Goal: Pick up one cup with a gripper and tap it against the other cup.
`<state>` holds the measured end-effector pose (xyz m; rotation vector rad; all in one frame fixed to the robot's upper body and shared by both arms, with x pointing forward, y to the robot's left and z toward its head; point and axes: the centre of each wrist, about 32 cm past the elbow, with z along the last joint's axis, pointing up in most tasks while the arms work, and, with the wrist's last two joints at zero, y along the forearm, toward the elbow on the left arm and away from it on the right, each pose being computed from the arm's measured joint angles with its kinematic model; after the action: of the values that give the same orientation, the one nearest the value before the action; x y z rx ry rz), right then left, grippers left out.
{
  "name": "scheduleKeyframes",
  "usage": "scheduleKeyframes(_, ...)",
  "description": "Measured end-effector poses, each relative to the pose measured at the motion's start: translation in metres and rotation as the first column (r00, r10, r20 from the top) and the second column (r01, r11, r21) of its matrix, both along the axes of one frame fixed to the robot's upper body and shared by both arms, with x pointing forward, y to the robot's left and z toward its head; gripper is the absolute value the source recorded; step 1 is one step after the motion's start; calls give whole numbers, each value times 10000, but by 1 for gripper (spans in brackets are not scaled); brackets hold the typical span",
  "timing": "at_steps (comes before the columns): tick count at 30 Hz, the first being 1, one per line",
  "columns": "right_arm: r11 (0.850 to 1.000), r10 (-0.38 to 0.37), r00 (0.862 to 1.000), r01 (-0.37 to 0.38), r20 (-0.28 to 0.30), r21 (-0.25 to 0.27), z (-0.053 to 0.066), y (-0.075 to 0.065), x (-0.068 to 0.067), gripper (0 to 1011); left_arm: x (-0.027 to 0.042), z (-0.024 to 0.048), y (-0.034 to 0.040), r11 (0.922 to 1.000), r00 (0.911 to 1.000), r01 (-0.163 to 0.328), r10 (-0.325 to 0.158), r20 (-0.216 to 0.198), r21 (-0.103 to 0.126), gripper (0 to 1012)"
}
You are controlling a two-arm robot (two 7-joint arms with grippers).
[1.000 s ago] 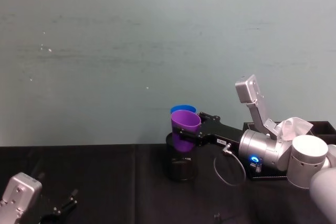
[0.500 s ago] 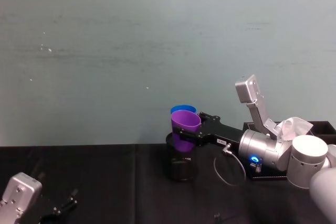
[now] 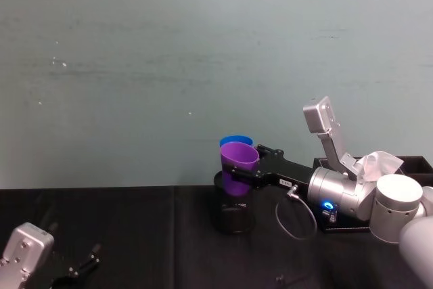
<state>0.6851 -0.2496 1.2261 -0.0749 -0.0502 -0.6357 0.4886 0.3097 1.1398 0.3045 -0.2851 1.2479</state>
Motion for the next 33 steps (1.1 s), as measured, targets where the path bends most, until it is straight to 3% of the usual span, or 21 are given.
scheduleKeyframes(33, 10000, 0, 10000, 0, 0, 0, 0, 0, 0, 726, 0, 0, 0, 10000, 10000, 0, 0, 1, 0, 1000)
